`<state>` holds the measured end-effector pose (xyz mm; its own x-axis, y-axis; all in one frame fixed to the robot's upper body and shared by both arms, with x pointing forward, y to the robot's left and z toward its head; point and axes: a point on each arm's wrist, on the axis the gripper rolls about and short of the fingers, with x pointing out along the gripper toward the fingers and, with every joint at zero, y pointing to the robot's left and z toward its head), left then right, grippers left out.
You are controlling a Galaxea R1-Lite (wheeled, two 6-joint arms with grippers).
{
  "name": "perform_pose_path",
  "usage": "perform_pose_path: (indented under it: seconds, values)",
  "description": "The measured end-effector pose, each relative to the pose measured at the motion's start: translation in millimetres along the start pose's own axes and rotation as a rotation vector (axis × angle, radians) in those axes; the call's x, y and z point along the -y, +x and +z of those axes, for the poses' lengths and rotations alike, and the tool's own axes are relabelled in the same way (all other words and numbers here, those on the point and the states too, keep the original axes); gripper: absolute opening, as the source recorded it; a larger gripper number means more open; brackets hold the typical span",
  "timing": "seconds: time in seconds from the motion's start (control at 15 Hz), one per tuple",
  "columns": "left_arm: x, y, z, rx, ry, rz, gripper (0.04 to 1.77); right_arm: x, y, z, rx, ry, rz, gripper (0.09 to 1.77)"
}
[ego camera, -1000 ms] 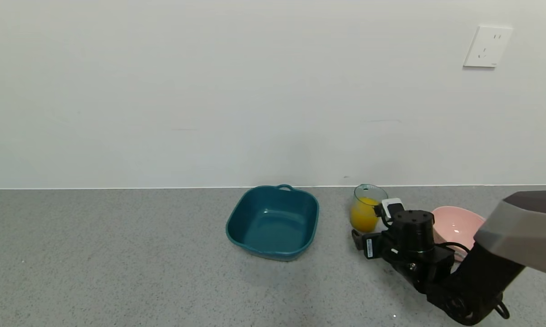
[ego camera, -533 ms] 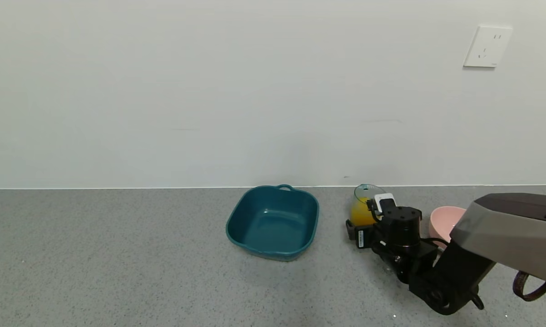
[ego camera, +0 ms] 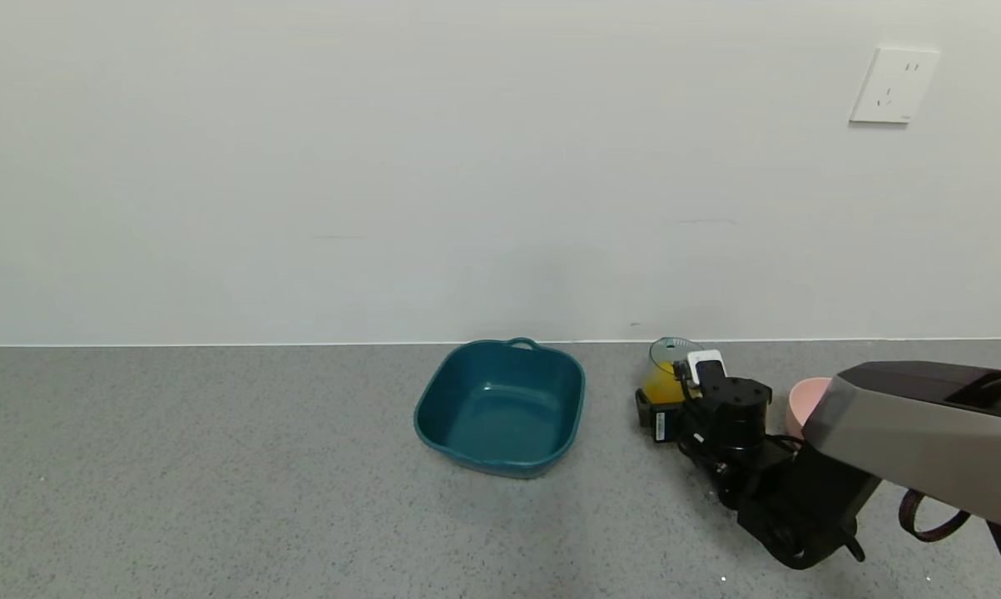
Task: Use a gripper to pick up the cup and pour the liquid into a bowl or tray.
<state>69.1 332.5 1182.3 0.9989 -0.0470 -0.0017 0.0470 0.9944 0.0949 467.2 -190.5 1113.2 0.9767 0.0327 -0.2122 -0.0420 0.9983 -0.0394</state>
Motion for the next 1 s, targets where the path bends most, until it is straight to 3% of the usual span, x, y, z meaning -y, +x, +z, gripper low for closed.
perform_pose_path:
  seconds: [1.0]
  values:
    - [0.0,0.0,0.0,0.000,0.000,0.000,1.72,1.1,25.1,-1.6,0.071,0.069,0.006,1.71]
